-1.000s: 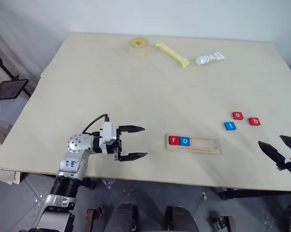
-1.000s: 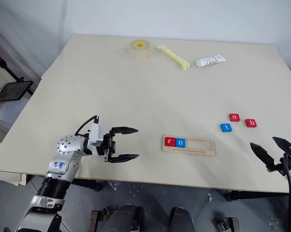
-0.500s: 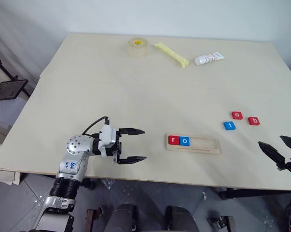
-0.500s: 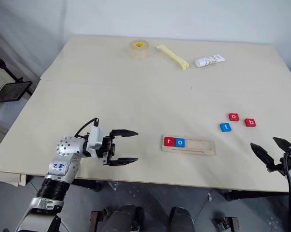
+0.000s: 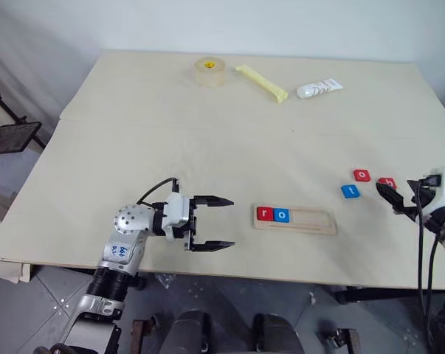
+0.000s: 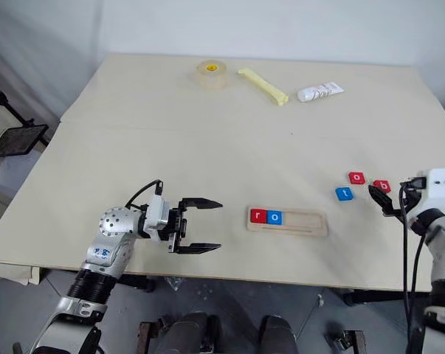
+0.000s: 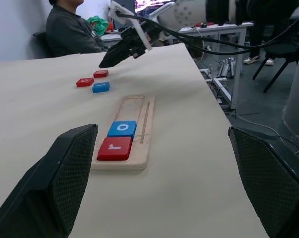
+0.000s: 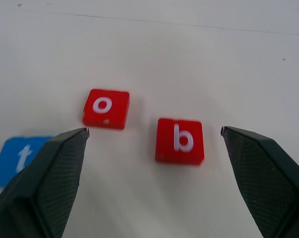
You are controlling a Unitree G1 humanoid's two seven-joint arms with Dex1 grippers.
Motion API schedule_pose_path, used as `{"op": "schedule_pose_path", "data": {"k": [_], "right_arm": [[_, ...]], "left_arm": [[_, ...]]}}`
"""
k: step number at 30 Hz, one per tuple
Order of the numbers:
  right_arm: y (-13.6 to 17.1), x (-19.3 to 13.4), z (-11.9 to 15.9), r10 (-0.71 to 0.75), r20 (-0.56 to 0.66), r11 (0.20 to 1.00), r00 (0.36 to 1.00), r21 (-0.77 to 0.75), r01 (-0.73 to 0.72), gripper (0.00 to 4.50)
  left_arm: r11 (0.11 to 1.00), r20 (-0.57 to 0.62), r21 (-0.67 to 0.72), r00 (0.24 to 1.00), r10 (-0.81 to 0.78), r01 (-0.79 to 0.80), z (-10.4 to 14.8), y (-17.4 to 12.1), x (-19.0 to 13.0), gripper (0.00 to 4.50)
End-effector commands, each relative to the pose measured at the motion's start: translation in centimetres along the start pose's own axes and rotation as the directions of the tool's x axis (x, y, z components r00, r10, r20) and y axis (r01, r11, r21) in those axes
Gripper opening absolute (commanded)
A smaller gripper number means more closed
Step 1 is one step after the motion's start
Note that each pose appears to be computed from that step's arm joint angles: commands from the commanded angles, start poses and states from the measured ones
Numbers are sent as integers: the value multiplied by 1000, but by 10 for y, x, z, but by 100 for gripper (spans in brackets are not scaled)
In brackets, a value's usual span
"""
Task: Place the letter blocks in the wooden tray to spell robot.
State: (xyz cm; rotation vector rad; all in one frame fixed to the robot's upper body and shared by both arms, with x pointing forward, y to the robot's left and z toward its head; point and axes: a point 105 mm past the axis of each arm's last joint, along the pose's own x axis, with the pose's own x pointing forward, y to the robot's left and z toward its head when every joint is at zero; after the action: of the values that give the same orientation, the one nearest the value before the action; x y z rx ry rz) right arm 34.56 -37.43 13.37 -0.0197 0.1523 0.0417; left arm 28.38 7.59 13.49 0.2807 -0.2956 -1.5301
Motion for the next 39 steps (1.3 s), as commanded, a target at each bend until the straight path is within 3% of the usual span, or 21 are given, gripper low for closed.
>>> {"op": "schedule_pose_path", "data": {"k": [1,14,18,24,28,31,39], "right_arm": [[-7,5,-5,-36,-15,999,999,-16,36,450],[-12,16,-25,-81,-62,997,995,-11,81,450],[-12,19,-24,-87,-60,996,994,-8,86,360],[-10,19,-25,-93,-45,996,995,-8,93,152],[-10,15,-18,-104,-5,994,995,-17,104,147],[-4,-4,2,-131,91,990,987,-47,136,147],[52,-56,3,-144,116,989,983,-23,148,147]], "left_arm": [[1000,6,30,1000,8,-8,5,0,-1,446],[999,-6,28,999,35,-35,5,-3,-5,446],[999,-4,25,1000,31,-31,5,-3,-5,450],[999,3,14,999,41,-41,4,4,-5,450],[999,3,13,999,39,-39,4,7,-4,450],[1000,8,10,1000,25,-25,3,9,-3,450],[1000,6,-1,1000,-6,6,-1,13,-6,450]]}}
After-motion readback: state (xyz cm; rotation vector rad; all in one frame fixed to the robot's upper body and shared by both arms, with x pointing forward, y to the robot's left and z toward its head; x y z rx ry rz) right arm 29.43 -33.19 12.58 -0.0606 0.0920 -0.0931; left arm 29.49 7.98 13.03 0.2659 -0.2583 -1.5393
